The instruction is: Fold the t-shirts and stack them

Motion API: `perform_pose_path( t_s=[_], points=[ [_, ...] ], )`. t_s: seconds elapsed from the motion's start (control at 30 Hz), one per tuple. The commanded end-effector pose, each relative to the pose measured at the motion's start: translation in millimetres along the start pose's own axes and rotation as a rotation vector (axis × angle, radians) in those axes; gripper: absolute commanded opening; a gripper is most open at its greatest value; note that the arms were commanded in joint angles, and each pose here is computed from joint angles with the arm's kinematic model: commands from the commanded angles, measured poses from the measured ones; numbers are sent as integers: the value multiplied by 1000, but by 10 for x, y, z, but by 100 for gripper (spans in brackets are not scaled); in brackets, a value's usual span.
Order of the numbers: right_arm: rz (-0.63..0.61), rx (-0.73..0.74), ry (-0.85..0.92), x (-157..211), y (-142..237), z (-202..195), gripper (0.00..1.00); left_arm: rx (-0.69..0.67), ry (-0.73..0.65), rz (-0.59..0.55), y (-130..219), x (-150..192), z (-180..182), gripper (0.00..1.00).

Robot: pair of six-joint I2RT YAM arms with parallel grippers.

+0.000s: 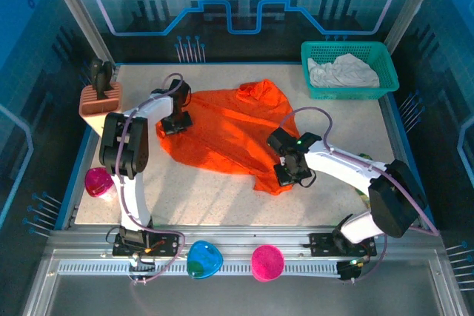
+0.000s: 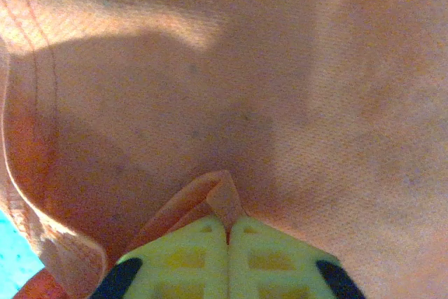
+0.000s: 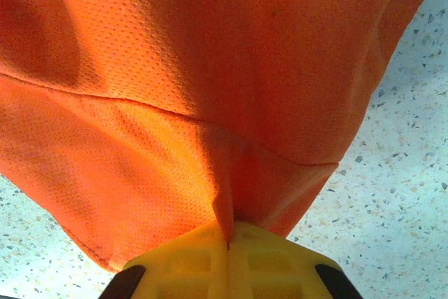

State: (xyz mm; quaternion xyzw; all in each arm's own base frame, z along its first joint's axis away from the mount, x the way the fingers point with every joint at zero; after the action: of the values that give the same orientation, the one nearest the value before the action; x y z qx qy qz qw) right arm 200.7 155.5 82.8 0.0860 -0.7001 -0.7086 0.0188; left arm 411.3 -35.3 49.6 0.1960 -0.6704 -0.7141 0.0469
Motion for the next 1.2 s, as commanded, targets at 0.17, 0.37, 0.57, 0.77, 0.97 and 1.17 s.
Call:
perform_pose_path(
  t_s=[0.17, 0.37, 0.57, 0.77, 0.97, 1.17],
  points=[
    [12, -11, -12, 3, -13, 27, 0, 20, -8, -97, 632, -34, 38, 0],
    [11, -15, -7, -3, -18, 41, 0, 0, -67, -155, 1207, 195, 111, 0],
    [-2, -29, -4, -25, -6, 63, 0, -37, -87, -165, 1523, 727, 368, 0],
    [-4, -41, 12, -30, -27, 86, 0, -70, -3, -122, 1570, 1353, 804, 4],
    [-2, -64, 27, -42, -55, 132, 0, -50, 91, -81, 1411, 1686, 915, 28],
    [-10, -60, 34, 14, -34, 86, 0, 16, 189, -107, 1383, 1750, 881, 53]
  ],
)
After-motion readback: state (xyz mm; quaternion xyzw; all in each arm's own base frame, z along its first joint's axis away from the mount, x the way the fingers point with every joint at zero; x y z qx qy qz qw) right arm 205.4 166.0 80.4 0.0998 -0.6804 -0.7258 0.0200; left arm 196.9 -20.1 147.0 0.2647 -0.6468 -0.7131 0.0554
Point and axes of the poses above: each hand's point on the last joint's axis, 136 mm out from that joint toward the fingers, its own y axis back along the fingers, its own z axis along the line the jaws close on, x = y × z, the point moved 2 cm from there along y, back along the fingers, and after that the axes turned 5 degrees about -y, right-handed, at the moved point
